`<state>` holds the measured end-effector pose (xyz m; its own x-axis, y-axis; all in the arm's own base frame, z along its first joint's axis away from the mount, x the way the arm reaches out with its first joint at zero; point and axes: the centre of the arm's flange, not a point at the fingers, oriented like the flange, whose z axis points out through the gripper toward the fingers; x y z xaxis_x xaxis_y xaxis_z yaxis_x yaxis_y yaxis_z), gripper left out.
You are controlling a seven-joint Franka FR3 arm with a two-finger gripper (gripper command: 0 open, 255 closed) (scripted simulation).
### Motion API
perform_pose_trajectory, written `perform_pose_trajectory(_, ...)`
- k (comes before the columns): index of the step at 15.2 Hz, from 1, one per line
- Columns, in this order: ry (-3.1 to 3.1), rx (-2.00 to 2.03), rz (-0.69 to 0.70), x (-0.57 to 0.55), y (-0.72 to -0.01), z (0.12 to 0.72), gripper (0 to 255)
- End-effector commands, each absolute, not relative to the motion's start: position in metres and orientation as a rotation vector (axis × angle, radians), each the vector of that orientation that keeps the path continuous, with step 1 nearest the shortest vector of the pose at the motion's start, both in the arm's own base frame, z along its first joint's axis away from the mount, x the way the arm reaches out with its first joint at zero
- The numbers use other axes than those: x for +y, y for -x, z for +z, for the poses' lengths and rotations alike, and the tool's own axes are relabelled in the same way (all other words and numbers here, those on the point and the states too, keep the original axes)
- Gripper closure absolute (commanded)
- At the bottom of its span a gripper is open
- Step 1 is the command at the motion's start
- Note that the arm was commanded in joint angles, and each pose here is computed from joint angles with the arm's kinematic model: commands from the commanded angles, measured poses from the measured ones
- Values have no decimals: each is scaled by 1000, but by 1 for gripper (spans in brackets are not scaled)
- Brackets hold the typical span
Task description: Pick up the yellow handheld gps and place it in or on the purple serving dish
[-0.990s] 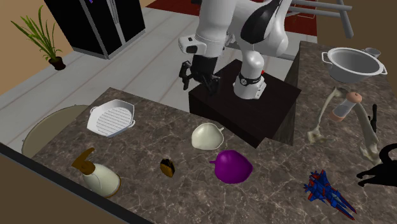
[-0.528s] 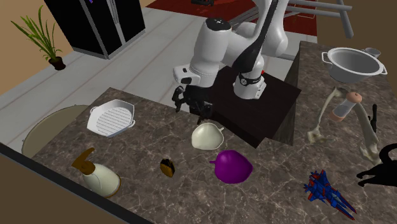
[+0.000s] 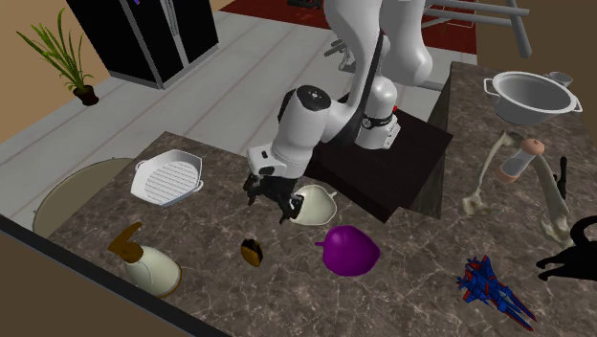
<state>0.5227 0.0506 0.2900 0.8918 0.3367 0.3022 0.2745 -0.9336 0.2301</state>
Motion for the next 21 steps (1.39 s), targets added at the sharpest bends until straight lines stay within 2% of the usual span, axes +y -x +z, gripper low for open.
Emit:
perform_pose_trajectory(1, -2857, 490, 527, 54, -537, 269, 0)
perform_pose_trajectory(6, -2809, 530, 570, 61, -576, 220, 0)
perform_pose_trajectory(13, -2809, 530, 570, 56, -591, 187, 0)
perform_pose_trajectory(21, -2809, 530, 570, 55, -592, 184, 0)
